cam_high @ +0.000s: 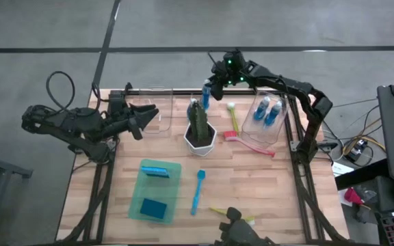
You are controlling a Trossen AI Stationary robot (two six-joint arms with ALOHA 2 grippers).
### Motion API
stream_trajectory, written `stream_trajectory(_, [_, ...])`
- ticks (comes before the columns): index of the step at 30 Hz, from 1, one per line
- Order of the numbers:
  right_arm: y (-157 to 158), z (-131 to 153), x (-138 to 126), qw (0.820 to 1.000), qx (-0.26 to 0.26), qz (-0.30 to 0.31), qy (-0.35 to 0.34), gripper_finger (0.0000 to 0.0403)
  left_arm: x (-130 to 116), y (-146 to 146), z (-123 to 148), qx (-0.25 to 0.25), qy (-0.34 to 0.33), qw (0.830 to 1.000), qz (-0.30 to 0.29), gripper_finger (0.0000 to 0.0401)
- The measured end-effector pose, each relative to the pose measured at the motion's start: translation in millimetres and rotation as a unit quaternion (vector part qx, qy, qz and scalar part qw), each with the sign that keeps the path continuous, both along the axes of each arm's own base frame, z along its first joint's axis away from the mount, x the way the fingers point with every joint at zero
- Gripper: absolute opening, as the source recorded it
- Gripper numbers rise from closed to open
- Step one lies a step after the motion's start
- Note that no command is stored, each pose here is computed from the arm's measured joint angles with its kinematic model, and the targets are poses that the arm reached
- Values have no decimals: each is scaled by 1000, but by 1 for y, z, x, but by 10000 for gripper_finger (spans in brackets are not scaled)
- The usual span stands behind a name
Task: Pick & Place Kitchen Sink Supplies
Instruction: Put the blue dishwashing liquid bottle into the right transparent bin
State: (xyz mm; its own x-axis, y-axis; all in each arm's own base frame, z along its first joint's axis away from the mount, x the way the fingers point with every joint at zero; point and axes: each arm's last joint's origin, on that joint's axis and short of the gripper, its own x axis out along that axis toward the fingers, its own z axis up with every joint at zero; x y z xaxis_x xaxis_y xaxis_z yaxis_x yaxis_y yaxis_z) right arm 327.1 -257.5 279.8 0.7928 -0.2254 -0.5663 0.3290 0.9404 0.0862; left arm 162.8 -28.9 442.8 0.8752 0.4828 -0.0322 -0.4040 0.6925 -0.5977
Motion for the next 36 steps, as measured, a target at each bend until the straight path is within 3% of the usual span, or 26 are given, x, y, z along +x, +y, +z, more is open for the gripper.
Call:
stream_trajectory(18, [33, 73, -36, 1000, 14, -14, -19, 114, 0, 0, -1, 2, 6, 1000, 0, 154])
stream_trajectory(31, [99, 131, -83, 994, -31, -100, -8, 115, 0, 0, -2, 4, 11, 1000, -1, 154])
stream_trajectory(36, [128, 141, -103, 993, -25, -117, -19, 116, 0, -1, -2, -1, 9, 1000, -13, 154])
